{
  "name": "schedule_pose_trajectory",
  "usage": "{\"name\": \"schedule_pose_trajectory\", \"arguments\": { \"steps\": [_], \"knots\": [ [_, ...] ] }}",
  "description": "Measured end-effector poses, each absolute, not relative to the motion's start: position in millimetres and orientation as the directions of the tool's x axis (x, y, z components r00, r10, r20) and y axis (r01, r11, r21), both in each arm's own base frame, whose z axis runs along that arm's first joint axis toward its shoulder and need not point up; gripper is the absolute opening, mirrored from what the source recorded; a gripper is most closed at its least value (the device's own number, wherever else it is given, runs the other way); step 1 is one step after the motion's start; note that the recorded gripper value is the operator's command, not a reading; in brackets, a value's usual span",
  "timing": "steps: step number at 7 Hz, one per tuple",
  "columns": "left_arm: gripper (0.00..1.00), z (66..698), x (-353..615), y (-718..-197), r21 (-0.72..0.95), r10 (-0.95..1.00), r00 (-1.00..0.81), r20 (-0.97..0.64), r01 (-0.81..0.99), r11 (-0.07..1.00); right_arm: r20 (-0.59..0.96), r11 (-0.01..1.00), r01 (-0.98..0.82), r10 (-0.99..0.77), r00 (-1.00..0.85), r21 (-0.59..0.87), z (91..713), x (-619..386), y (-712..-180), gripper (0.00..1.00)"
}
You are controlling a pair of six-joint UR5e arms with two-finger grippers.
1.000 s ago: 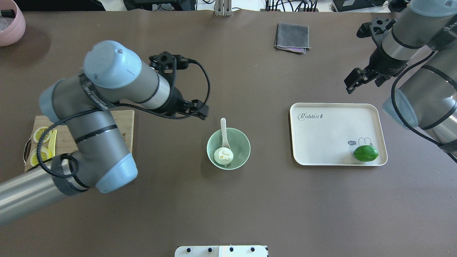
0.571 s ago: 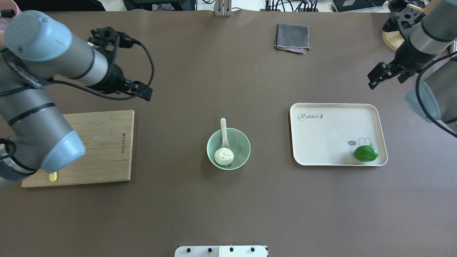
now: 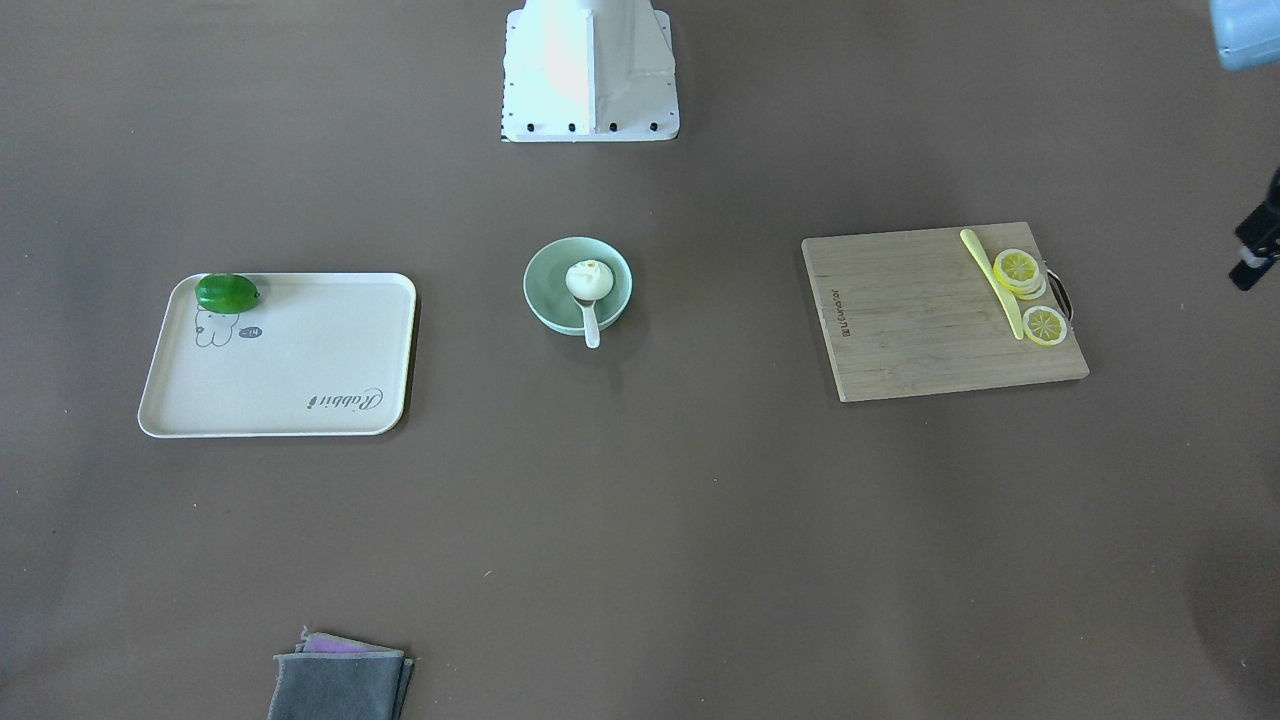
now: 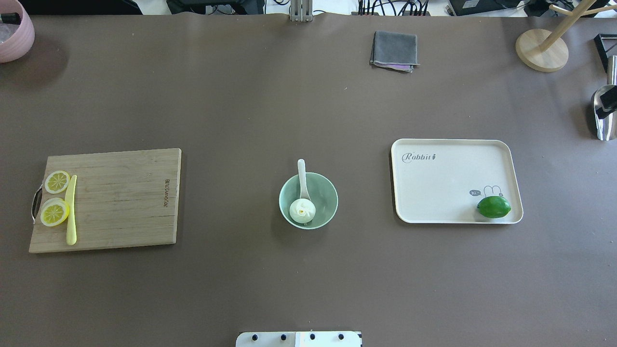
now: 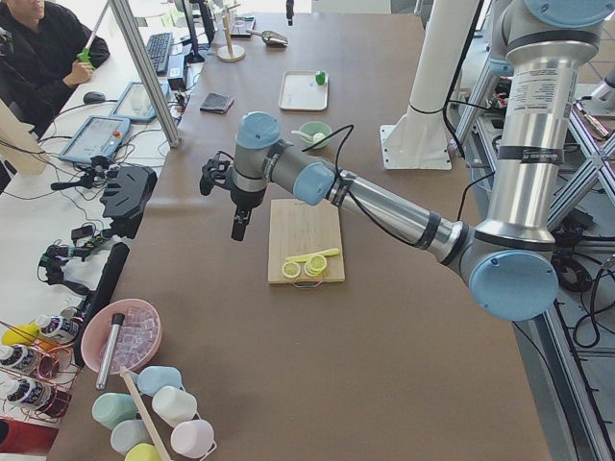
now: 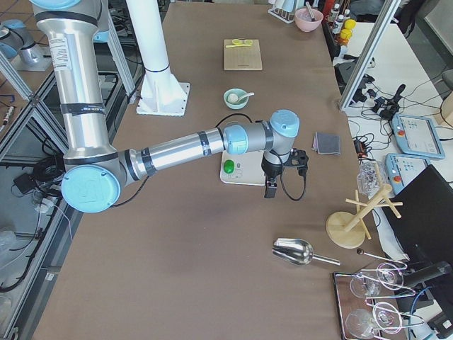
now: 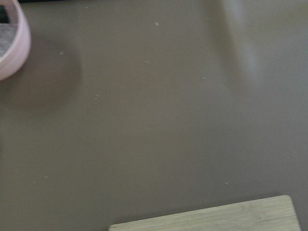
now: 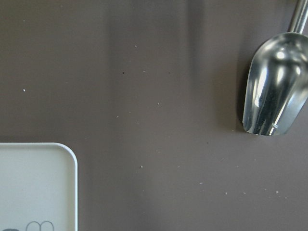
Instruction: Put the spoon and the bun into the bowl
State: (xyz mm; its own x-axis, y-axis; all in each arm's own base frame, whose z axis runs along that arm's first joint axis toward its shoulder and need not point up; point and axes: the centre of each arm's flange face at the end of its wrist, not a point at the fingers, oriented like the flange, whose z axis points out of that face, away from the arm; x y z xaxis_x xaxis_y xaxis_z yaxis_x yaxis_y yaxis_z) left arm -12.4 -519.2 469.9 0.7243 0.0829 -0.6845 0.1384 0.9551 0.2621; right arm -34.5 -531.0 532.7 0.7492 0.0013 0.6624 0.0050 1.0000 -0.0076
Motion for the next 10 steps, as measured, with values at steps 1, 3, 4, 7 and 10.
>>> {"name": "schedule_pose_trajectory", "arguments": {
  "steps": [1, 3, 4, 7, 10],
  "knots": [
    [0.98, 511.4, -49.1, -510.6, 0.28, 0.115, 0.751, -0.65, 0.096, 0.955, 0.653, 1.0, 0.023, -0.024, 0.757, 0.011, 554.4, -6.8, -519.6, 1.0],
    [0.98, 569.3, -73.9, -489.5, 0.248, 0.131, 0.761, -0.636, 0.041, 0.968, 0.627, 0.999, 0.045, -0.044, 0.778, 0.013, 589.1, 25.8, -497.4, 1.0],
    [0.98, 578.8, -75.9, -483.0, 0.235, 0.127, 0.751, -0.648, 0.038, 0.971, 0.623, 0.999, 0.046, -0.035, 0.781, -0.002, 600.6, 32.0, -490.2, 1.0],
    [0.98, 586.8, -77.5, -473.0, 0.211, 0.108, 0.739, -0.665, 0.048, 0.976, 0.651, 0.999, 0.03, 0.0, 0.759, -0.035, 614.0, 38.8, -482.4, 1.0],
    [0.98, 589.1, -77.9, -472.4, 0.205, 0.102, 0.74, -0.665, 0.05, 0.977, 0.662, 0.999, 0.016, 0.009, 0.75, -0.033, 610.5, 43.1, -483.7, 1.0]
  ]
}}
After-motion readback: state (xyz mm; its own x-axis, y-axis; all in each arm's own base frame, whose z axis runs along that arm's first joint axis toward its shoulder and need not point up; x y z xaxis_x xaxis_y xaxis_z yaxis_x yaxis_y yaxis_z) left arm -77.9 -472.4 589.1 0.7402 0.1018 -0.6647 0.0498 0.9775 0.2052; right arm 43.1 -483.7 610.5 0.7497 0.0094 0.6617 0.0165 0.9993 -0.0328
